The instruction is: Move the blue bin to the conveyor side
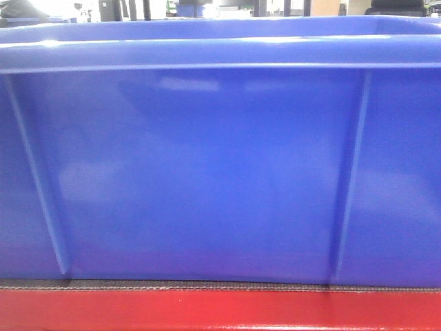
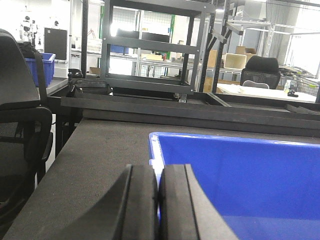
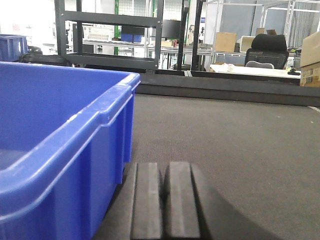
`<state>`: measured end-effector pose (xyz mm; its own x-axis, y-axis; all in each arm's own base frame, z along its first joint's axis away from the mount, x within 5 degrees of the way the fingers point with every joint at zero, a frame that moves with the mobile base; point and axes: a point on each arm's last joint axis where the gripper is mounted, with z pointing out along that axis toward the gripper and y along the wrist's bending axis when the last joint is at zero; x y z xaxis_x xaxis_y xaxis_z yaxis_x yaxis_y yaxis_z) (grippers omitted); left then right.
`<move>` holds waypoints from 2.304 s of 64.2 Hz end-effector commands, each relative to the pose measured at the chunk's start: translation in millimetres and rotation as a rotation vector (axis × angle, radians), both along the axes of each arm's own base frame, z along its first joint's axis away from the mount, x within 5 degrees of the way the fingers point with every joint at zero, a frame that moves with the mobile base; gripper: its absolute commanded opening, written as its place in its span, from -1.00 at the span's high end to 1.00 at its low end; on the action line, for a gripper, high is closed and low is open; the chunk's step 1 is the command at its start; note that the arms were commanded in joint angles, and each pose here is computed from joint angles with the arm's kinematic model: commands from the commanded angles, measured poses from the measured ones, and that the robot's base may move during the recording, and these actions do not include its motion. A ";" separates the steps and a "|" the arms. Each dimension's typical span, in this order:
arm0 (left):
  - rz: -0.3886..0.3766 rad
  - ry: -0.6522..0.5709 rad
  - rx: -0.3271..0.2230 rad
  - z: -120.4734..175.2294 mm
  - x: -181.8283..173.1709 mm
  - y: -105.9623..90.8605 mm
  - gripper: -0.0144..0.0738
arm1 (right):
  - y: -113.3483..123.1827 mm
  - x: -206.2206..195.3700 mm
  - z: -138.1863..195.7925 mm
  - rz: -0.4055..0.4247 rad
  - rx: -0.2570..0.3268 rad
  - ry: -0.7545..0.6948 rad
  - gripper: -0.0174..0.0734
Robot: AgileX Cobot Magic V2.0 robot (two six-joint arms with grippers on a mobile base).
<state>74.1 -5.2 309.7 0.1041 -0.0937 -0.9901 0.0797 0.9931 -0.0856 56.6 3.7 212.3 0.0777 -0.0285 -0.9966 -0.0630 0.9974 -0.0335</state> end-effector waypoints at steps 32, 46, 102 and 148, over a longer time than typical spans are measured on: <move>0.004 -0.022 0.006 1.3 -1.1 0.3 0.67 | -0.4 -0.8 3.9 -0.006 0.002 -0.045 0.77; 0.004 -0.022 0.006 1.3 -1.1 0.3 0.67 | -0.4 -0.8 3.9 -0.006 0.002 -0.045 0.77; 0.123 0.053 0.100 -99.3 -17.8 7.8 0.67 | -0.4 -0.8 3.9 -0.006 0.002 -0.045 0.77; 0.115 0.032 0.102 -97.4 -17.9 7.3 0.67 | -0.4 -0.8 4.1 -0.006 0.002 -0.047 0.77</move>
